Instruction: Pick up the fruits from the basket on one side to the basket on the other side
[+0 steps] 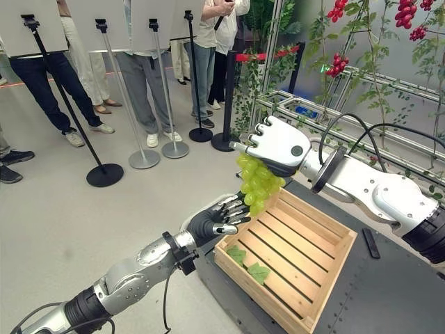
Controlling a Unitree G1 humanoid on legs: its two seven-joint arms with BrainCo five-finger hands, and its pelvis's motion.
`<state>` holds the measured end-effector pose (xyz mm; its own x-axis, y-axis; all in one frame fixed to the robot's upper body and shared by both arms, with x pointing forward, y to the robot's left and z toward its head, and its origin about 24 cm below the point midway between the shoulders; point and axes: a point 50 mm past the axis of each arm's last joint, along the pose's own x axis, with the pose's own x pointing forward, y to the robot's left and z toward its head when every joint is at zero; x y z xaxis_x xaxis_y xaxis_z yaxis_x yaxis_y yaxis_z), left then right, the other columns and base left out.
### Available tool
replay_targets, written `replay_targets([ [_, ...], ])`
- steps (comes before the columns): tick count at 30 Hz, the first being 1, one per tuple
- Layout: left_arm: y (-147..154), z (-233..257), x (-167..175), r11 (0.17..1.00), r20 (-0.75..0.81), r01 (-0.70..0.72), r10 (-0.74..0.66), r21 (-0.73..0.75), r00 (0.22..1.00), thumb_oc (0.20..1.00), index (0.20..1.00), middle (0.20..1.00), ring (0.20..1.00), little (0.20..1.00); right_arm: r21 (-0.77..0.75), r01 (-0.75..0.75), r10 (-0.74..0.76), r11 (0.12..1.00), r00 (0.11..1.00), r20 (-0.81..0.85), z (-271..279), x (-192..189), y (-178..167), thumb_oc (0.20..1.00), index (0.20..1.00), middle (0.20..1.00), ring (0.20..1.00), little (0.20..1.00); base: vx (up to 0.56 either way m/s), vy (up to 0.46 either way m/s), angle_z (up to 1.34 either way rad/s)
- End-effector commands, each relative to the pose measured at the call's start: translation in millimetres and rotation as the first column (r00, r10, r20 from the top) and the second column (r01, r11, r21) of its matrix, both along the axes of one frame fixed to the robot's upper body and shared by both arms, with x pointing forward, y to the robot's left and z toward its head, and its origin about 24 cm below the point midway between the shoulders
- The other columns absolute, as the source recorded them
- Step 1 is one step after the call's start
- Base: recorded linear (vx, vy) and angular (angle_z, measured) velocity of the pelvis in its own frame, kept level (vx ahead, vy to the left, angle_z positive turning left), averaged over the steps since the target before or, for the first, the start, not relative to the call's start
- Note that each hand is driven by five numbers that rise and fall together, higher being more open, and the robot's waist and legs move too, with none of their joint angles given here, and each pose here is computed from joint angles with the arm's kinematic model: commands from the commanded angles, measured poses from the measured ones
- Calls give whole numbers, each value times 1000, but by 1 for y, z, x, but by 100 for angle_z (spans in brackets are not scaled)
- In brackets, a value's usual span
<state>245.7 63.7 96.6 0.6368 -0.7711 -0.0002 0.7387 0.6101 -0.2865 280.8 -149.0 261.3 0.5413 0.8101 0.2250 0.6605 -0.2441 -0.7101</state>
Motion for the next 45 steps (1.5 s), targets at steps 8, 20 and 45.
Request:
replay_targets([
  [8,34,-24,9,985,13,-108,107,137,994,1000,1000,1000,1000,1000,-16,-24,26,1000,980,195,46,-11,9,200,200,200,200,200,0,0,0],
  [20,20,15,14,997,125,-32,24,68,992,1000,1000,1000,1000,1000,-13,-87,87,996,982,170,44,-18,19,200,200,200,200,200,0,0,0],
  [45,9,45,20,995,221,40,-60,95,973,1000,1000,1000,1000,1000,-10,-209,209,978,971,116,42,-32,41,200,200,200,200,200,0,0,0],
])
